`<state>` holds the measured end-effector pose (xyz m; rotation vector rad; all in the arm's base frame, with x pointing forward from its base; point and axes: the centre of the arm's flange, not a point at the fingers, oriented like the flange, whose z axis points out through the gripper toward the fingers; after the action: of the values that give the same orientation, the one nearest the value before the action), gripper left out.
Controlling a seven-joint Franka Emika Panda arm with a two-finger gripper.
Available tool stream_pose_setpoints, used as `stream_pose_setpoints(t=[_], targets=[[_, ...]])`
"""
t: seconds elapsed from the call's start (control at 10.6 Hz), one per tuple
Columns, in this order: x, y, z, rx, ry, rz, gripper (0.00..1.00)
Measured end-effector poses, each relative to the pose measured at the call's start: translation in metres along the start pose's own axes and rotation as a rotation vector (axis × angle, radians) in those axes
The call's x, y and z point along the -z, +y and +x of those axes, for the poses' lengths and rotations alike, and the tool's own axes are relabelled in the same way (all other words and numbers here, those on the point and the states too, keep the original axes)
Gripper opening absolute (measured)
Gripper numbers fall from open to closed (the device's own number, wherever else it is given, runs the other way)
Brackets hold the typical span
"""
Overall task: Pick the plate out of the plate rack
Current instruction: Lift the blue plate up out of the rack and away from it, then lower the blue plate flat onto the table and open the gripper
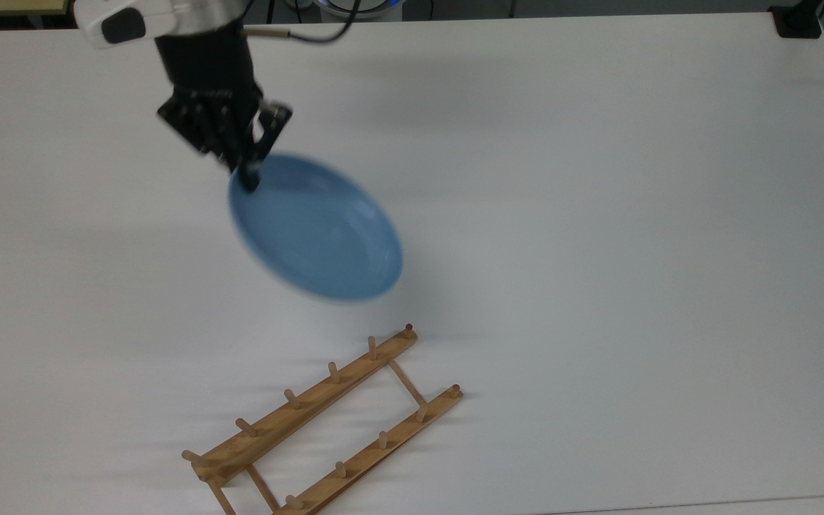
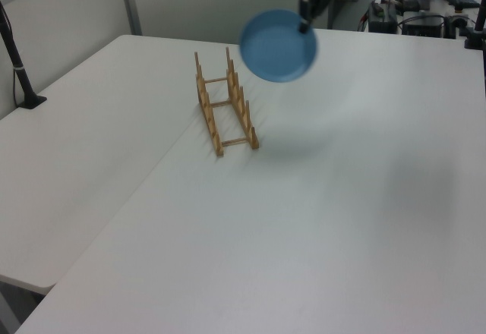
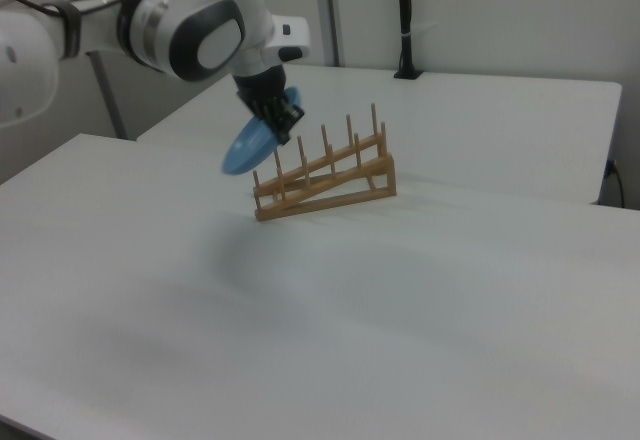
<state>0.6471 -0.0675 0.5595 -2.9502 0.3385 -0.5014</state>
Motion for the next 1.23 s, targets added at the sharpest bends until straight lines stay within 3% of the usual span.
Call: stream_pose_setpoints(t=[0.28, 0.47, 0.57, 0.76, 1.23], targets=[[0.006, 0.031, -0.05, 0.179, -0.384, 0.048, 0.07], [-0.014, 0.056, -0.07, 0.248, -0.507, 0.123, 0.07], [-0.034, 0.069, -0.081, 0.262, -0.544, 0.174, 0.07], [-0.072, 0.084, -0.101, 0.28, -0.586, 0.212, 0.07], [-0.154, 0.105, -0.134, 0.264, -0.522, 0.173, 0.07]])
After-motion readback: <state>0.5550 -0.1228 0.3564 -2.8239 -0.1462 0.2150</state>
